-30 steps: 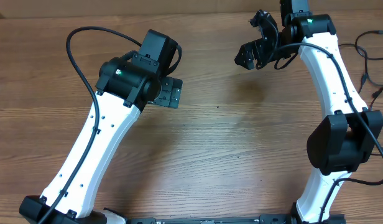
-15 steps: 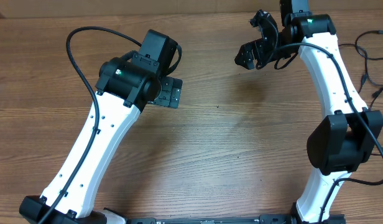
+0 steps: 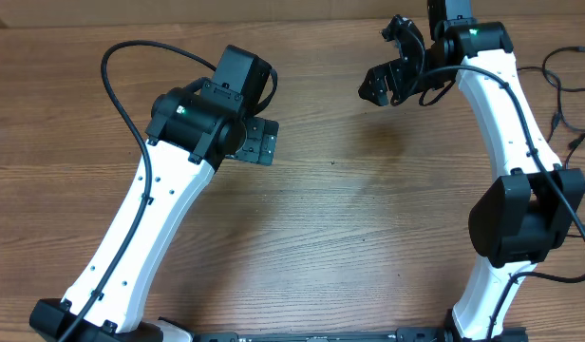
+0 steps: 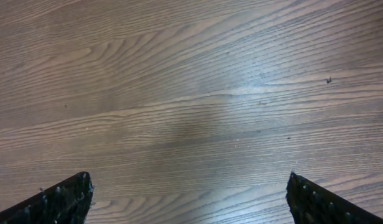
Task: Untangle cables
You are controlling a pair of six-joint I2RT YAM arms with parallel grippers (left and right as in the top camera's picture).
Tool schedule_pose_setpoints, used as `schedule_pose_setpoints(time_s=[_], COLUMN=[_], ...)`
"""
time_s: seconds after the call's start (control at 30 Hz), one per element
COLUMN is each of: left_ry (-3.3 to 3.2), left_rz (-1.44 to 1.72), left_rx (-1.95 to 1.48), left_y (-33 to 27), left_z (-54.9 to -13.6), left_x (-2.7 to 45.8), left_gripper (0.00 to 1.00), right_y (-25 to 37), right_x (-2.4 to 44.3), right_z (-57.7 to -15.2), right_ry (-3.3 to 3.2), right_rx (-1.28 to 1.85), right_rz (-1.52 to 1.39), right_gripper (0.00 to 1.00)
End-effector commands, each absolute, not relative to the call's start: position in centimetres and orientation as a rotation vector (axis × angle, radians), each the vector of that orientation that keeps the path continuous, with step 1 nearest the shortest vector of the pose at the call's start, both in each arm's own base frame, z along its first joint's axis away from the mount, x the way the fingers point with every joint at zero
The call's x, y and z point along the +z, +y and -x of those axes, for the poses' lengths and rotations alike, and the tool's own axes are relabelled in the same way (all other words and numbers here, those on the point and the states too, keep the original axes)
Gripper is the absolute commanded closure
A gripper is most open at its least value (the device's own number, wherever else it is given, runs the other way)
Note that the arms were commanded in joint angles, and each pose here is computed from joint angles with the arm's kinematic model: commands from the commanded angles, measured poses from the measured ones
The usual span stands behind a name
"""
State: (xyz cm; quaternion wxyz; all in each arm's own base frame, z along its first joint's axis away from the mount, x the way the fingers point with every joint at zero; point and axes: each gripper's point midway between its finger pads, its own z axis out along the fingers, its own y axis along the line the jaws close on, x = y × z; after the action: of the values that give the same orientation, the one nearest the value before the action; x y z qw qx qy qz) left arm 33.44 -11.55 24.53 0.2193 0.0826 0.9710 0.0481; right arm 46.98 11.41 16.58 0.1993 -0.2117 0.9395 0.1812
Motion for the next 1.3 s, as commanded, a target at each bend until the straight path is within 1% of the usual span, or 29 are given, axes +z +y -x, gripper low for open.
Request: schedule_pose_setpoints(time_s=[0.0, 0.8, 1.27], left_ry=[2.682, 2.661, 2.603], left_rz=[-0.234, -0.229, -0.213], left_rx=[0.128, 0.117, 0.081], left_y=[-11.6, -11.4, -10.5], left_z=[-33.7, -33.2, -31.2], left_x=[24.7, 25.6, 28.3], left_gripper=[0.0, 0.0, 0.0], right_y=[11.3, 11.3, 11.3], right_x=[18.1, 18.1, 18.1], right_z=[-46.7, -46.7, -46.7], right_ry=[2.595, 2.595, 2.595], right_rx=[0.492, 0.492, 0.492], right_rz=[0.597, 0.597, 0.597], right_gripper=[0.0, 0.0, 0.0])
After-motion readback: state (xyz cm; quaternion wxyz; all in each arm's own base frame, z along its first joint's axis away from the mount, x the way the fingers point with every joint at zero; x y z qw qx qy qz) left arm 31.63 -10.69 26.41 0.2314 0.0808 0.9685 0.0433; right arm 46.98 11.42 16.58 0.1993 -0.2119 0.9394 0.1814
